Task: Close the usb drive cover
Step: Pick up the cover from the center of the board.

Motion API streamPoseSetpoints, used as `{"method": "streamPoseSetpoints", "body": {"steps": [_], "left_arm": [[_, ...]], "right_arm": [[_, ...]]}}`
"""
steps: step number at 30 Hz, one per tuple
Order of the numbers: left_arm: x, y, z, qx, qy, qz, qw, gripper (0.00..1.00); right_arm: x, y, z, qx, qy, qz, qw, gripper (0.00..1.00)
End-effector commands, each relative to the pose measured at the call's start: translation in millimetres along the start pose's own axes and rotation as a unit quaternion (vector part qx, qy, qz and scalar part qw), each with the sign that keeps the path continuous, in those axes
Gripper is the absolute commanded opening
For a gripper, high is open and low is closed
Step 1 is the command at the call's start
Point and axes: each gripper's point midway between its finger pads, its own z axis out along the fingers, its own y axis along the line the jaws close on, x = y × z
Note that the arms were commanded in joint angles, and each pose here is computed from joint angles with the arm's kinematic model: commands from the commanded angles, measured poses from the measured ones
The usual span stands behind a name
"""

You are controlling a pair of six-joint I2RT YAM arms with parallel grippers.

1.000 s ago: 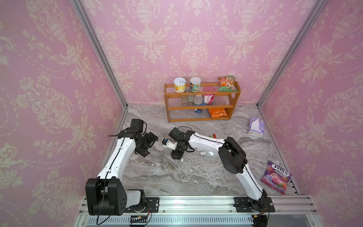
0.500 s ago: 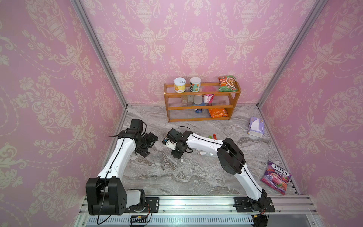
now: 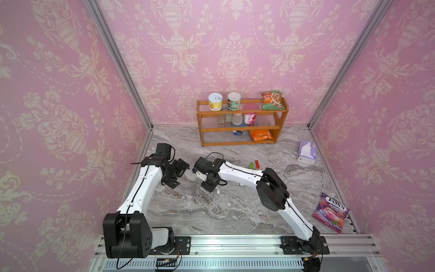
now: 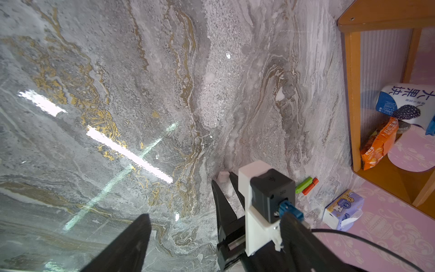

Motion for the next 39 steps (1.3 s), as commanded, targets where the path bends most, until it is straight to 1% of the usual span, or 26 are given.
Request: {"method": "streamPoseSetpoints", "body": {"steps": [1,3,5,9,14,16,19,22,24,28,32,36,39], "left_arm": [[3,6,1,-0.003,0.009,0.006,1.000,0.89],[3,7,1,-0.003,0.009,0.006,1.000,0.89],[2,7,0,-0.003,0.009,0.005,1.000,0.89],[1,9,0,-0.002,0.008,0.004,1.000,0.89],[-1,8,-1,0.001,0.008,0.002,1.000,0.89],[-1,9,-1,0.001,0.007,0.000,1.000,0.89],[-1,9,-1,0.002,0.008,0.000,1.000,0.88],[0,8,-1,0.004,0.011,-0.001,1.000,0.88],[1,6,-1,0.009,0.016,0.000,1.000,0.89],[6,3,6,0.028,0.030,-0.006,0.999,0.88],[13,-12,10,0.082,0.046,0.006,0.996,0.86],[22,-41,3,0.163,0.047,0.048,0.984,0.85],[38,-66,-1,0.207,0.056,0.103,0.971,0.84]], "right_arm": [[15,-8,14,0.032,0.040,0.057,0.997,0.37],[13,-7,17,0.030,0.038,0.083,0.995,0.35],[12,-7,18,0.030,0.035,0.095,0.994,0.33],[14,-9,15,0.040,0.035,0.095,0.994,0.33],[20,-7,15,0.034,0.037,0.099,0.994,0.26],[23,-7,16,0.035,0.038,0.098,0.994,0.26],[23,-7,15,0.035,0.034,0.093,0.994,0.21],[23,-10,12,0.042,0.032,0.086,0.995,0.13],[23,-13,8,0.046,0.022,0.078,0.996,0.01],[15,-24,-13,0.038,-0.032,0.062,0.997,0.00],[8,-37,-51,-0.008,-0.126,0.049,0.991,0.00],[10,-46,-93,-0.067,-0.211,0.037,0.975,0.00],[17,-51,-112,-0.084,-0.230,0.016,0.969,0.00]]}}
